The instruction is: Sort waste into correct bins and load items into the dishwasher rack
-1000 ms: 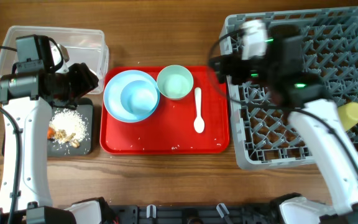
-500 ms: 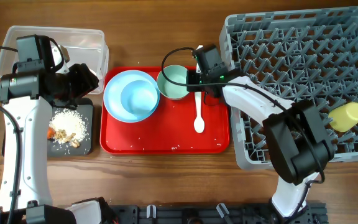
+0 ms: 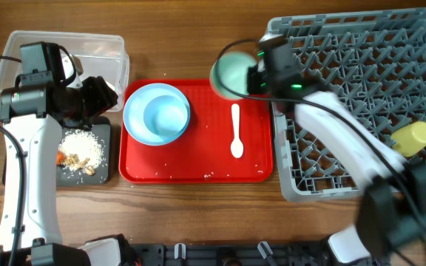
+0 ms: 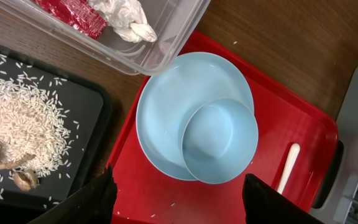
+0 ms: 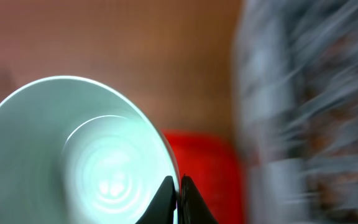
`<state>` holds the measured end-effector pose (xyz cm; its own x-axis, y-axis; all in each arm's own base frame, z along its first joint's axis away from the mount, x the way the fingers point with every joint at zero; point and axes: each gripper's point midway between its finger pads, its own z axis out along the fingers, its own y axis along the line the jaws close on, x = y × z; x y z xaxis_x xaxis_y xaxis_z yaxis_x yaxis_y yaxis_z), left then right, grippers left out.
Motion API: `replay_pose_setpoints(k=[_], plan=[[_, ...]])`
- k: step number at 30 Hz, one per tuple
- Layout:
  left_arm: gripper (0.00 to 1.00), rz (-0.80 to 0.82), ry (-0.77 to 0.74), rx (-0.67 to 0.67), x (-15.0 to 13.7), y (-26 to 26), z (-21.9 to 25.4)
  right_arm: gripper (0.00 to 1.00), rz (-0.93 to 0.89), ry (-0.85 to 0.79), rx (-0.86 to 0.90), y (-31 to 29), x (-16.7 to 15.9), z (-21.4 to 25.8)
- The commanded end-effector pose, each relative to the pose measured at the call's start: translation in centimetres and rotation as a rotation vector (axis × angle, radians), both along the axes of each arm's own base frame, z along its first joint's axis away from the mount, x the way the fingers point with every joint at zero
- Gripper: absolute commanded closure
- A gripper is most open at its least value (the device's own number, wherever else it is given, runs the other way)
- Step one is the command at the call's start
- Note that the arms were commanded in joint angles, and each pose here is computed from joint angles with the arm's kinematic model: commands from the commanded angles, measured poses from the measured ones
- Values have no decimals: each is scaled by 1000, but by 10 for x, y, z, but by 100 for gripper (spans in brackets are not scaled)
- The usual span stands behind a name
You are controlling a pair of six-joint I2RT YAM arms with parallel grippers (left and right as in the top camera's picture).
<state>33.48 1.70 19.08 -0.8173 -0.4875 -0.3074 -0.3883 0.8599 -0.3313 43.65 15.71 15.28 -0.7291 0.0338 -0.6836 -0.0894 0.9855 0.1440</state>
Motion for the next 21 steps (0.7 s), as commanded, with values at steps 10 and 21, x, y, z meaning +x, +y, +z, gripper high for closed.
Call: replay_pose_setpoints(k=[10, 21], plan=[[33, -3, 8, 9, 0, 1, -3, 96, -632, -185, -864, -314, -37, 154], [33, -3, 8, 9, 0, 1, -3, 96, -867, 114, -989, -426, -51, 65]])
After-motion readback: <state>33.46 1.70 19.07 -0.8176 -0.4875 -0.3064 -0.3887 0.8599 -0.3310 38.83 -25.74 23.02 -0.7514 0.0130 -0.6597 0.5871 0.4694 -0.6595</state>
